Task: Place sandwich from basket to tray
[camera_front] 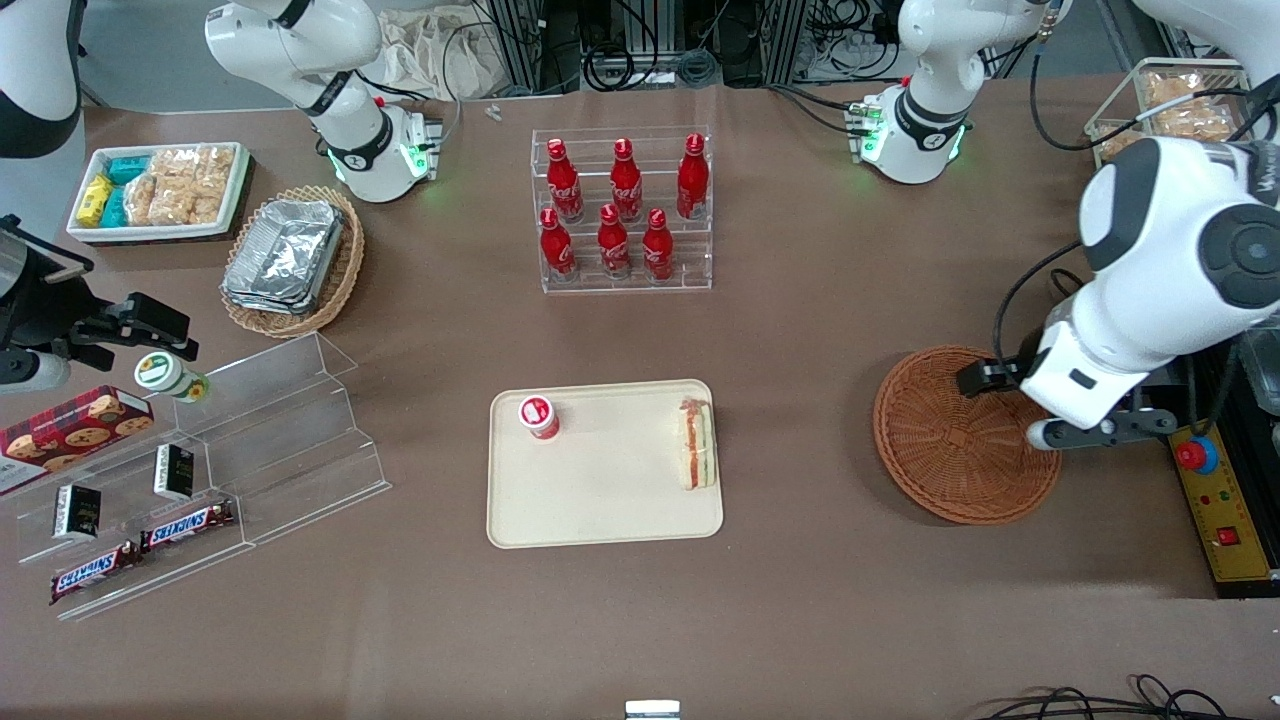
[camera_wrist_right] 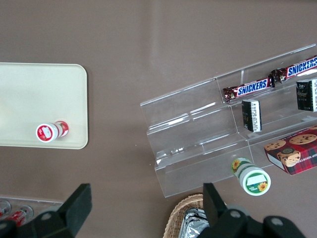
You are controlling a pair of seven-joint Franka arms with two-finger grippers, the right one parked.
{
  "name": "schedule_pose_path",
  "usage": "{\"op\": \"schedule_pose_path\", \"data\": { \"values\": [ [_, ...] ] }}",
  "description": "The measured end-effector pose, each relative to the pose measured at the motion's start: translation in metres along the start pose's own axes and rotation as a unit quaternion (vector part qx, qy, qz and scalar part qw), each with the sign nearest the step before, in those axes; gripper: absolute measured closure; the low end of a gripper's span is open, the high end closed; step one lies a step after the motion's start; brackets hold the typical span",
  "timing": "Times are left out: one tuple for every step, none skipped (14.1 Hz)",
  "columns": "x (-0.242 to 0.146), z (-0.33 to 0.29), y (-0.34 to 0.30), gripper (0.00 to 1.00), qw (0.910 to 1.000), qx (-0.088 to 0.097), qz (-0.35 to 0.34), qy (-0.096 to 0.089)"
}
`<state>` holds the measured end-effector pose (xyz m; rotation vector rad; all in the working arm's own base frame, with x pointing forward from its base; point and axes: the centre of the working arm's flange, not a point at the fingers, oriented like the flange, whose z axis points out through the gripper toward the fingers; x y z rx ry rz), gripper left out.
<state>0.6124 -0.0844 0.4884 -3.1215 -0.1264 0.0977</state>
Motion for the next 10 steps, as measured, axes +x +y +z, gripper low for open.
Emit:
{"op": "schedule_pose_path", "data": {
  "values": [
    [0.001,0.000,-0.008,0.00,1.0000,0.001,0.004,-0.002],
    [0.001,-0.001,-0.013,0.00,1.0000,0.002,0.007,-0.003],
    [0.002,0.000,-0.017,0.00,1.0000,0.006,0.006,-0.003],
    [0.003,0.001,-0.022,0.00,0.9999,0.013,0.004,-0.004],
    [0.004,0.002,-0.025,0.00,0.9998,0.018,0.003,-0.005],
    [0.004,0.002,-0.026,0.00,0.9998,0.017,0.002,-0.006],
    [0.003,0.001,-0.026,0.00,0.9998,0.016,0.002,-0.006],
    [0.003,-0.002,-0.026,0.00,0.9999,0.016,0.002,-0.006],
    [0.002,-0.006,-0.027,0.00,0.9998,0.017,0.006,-0.012],
    [0.001,-0.011,-0.030,0.00,0.9995,0.018,0.017,-0.019]
  ]
}}
